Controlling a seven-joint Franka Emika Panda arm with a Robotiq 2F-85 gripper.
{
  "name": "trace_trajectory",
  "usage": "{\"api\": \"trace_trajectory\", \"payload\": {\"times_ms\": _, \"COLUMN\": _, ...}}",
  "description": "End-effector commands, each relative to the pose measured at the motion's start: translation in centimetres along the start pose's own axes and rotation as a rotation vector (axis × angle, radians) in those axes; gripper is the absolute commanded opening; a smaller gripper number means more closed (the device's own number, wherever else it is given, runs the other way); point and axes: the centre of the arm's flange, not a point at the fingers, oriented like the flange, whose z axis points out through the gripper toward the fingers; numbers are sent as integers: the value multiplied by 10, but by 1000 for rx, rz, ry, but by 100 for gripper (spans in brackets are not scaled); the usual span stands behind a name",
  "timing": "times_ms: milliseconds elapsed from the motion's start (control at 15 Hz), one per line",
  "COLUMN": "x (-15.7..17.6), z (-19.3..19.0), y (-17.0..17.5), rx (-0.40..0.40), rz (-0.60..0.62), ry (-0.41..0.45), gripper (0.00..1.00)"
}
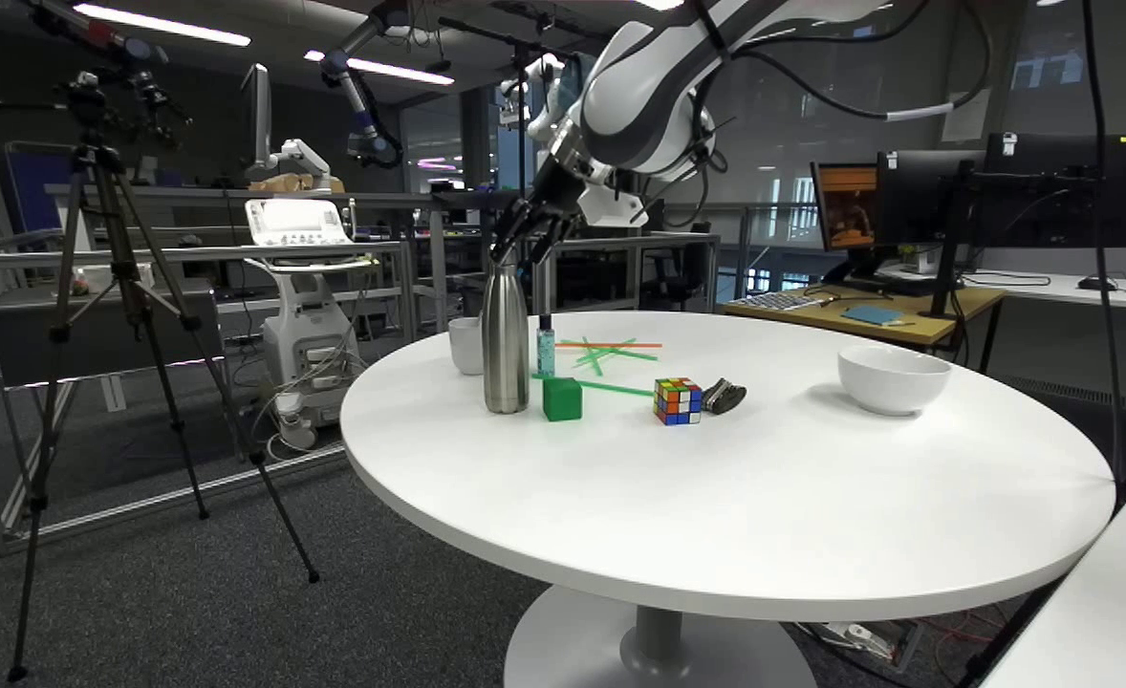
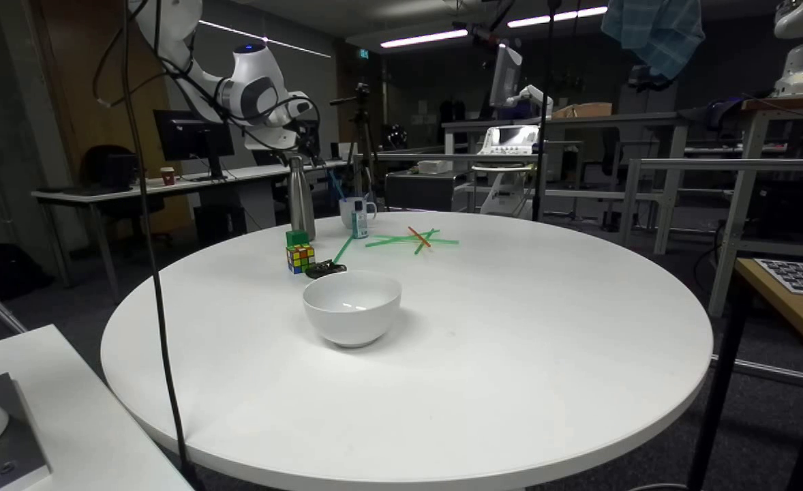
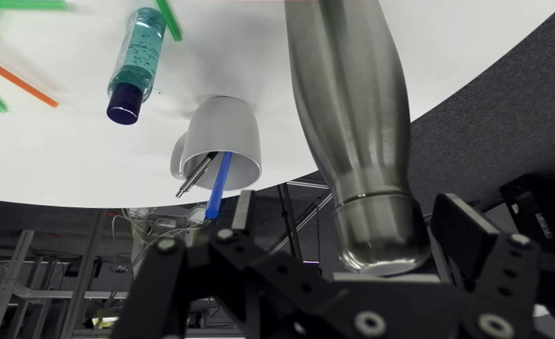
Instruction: Move the silver bottle closer to the white cup
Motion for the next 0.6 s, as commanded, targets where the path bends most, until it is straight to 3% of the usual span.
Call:
{"api": "trace_trajectory", "payload": {"times_ms": 0, "x": 7, "z": 2, "y": 4, "rx": 29, "rz": 18, "ry": 34, "gripper": 100}}
{"api": "trace_trajectory", "payload": {"times_ms": 533, "x": 10, "z": 3, "y": -1, "rx": 62, "rz": 27, "ry": 40, "gripper": 100}}
